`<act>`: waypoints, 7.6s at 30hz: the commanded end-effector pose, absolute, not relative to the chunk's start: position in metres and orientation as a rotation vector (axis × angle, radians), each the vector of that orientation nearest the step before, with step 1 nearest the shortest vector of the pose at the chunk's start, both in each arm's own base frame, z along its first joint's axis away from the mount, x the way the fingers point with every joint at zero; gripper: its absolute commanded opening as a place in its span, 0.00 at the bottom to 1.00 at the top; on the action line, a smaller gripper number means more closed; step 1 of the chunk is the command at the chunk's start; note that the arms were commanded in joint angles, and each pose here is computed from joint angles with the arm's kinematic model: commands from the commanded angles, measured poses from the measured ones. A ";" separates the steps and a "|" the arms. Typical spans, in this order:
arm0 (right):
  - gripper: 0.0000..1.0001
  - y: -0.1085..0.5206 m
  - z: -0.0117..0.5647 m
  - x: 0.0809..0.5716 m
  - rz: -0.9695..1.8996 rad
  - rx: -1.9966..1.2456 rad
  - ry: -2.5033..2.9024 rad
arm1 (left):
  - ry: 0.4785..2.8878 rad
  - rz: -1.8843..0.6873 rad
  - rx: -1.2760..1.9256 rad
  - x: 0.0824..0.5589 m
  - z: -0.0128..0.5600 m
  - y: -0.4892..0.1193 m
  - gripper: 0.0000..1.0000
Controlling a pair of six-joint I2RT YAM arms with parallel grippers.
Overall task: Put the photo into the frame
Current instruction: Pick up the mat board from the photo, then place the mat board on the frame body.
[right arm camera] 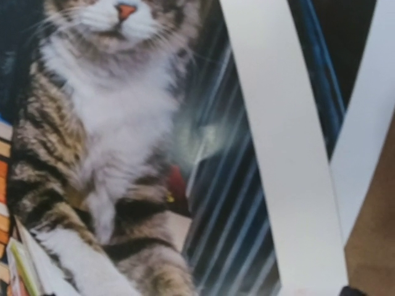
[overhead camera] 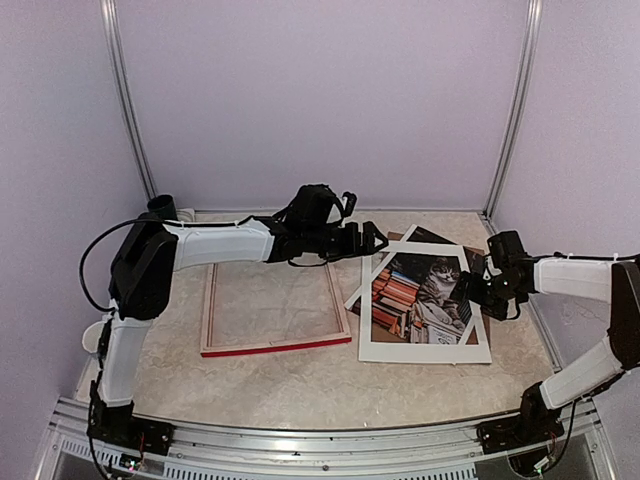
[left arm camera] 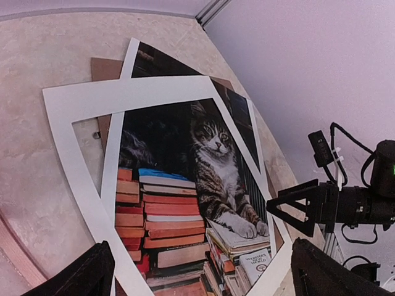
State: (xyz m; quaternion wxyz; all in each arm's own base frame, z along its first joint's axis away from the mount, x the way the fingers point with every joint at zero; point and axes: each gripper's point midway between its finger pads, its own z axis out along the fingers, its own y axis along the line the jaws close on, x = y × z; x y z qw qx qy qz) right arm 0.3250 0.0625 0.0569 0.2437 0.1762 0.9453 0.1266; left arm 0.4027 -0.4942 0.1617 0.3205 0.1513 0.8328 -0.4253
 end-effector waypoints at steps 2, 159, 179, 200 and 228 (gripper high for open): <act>0.99 0.057 0.059 0.324 0.348 0.491 2.568 | 2.252 -1.062 0.378 0.438 0.132 -0.498 0.99; 0.99 0.088 0.100 0.402 0.610 0.285 2.464 | 2.357 -1.443 -0.014 0.416 0.113 -0.409 0.02; 0.99 0.199 0.106 0.418 0.727 -0.045 2.480 | 2.487 -1.209 -0.064 0.420 0.092 -0.258 0.04; 0.99 0.301 0.081 0.422 0.815 -0.289 2.543 | 2.606 -0.983 -0.188 0.441 0.061 -0.182 0.06; 0.99 0.319 0.067 0.418 0.819 -0.350 2.570 | 2.695 -0.840 -0.184 0.471 0.058 -0.128 0.09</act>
